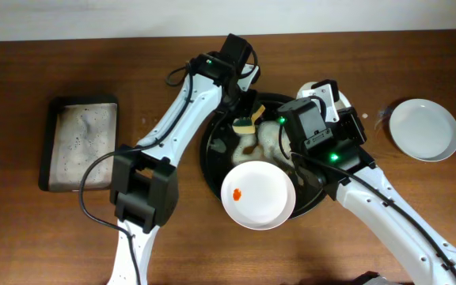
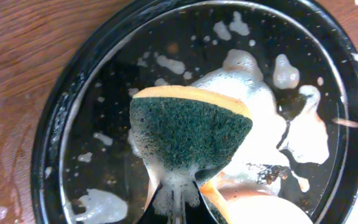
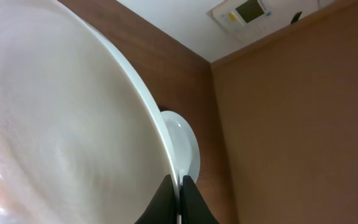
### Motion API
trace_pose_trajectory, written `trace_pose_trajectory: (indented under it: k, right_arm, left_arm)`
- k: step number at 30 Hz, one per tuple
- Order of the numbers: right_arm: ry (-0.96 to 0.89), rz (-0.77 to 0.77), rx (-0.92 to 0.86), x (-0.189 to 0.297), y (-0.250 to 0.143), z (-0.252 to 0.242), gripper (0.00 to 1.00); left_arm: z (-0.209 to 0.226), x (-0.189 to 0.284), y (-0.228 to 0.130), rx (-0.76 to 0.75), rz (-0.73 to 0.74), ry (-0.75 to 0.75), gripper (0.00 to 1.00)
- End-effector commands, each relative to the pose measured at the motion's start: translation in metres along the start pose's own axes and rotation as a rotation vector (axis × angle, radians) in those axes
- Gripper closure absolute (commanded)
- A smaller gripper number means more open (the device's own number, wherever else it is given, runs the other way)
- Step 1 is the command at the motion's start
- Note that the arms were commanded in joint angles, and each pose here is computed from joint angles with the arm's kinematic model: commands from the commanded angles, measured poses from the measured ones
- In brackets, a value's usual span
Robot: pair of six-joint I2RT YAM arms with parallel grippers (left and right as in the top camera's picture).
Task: Clean dirty plates on tray and stack at the side
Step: 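Scrub the tilted white plate with the sponge in the left gripper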
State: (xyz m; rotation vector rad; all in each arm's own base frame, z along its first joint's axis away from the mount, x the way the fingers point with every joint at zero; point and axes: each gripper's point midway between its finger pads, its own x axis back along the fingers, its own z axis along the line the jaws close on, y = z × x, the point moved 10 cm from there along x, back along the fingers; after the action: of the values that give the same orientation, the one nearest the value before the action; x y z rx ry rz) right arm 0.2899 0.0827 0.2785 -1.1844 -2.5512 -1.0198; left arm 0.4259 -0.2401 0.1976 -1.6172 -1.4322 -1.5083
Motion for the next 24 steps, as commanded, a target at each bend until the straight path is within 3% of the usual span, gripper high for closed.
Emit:
trace_pose_trajectory:
  k: [1,7,10,15,18,24]
  right_arm:
    - [-0.038,-0.015,-0.008,0.005,0.004,-0.005,0.96]
    - [-0.030,-0.014,-0.004,0.004,0.004,-0.003,0.96]
    - [0.101,-0.010,-0.076,0.003,0.003,0.009,0.96]
    - [0.247,0.135,-0.258,-0.017,-0.013,0.019,0.96]
    - [0.278,0.326,-0.453,-0.040,-0.032,0.026,0.96]
    - [0.277,0.451,-0.528,-0.050,-0.044,0.042,0.96]
  left_arm:
    - [0.006,0.023,0.006,-0.006,-0.050,-0.012,1.00]
    - [0.006,0.023,0.006,-0.006,-0.049,-0.013,1.00]
    - [0.006,0.023,0.006,-0.005,-0.049,-0.012,1.00]
    - [0.007,0.024,0.006,0.001,-0.047,-0.056,1.00]
    - [0.002,0.025,0.009,-0.009,-0.067,-0.116,1.00]
    - [-0.021,0.021,0.018,-0.063,-0.124,-0.273,0.98]
